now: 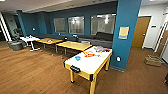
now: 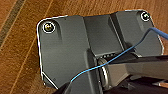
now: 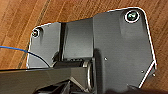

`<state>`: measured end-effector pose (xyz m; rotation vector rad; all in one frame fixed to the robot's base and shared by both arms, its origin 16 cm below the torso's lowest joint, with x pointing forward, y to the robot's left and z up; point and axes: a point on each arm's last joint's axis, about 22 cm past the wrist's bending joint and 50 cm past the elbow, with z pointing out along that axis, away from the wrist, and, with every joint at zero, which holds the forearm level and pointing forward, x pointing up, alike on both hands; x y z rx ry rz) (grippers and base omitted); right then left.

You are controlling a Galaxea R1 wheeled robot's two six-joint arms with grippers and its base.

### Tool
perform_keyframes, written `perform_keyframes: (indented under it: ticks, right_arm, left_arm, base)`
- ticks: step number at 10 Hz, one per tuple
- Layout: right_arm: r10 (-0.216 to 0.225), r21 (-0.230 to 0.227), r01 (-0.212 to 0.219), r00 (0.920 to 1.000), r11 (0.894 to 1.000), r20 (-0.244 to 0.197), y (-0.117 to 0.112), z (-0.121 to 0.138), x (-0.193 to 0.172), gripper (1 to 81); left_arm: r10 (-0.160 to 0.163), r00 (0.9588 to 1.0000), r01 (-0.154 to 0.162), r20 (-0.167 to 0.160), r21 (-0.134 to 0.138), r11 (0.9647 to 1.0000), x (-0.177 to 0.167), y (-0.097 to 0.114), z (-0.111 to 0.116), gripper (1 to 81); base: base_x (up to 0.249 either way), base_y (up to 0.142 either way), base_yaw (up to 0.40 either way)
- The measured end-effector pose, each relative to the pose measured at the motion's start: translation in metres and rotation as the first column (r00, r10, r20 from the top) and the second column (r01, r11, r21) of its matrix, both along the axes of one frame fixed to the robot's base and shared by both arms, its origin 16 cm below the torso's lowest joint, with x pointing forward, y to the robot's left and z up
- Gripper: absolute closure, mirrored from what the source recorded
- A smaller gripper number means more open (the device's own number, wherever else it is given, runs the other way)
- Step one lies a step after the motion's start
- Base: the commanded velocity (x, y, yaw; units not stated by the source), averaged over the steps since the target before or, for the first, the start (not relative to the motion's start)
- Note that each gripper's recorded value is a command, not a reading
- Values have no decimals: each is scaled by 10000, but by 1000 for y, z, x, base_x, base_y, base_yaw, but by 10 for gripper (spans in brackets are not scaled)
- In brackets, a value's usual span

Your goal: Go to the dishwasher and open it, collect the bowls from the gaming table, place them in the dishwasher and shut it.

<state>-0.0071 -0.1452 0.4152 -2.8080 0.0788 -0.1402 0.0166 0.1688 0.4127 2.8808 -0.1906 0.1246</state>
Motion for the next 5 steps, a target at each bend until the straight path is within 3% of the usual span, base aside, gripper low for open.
perform_keyframes:
  ticks: [5]
  right_arm:
    - [-3, -7, 3, 10000, 10000, 16, -1, 0, 0, 10]
  left_arm:
    - [4, 10000, -4, -2, -40, 10000, -2, -3, 0, 10]
  base:
    - [121, 0, 0]
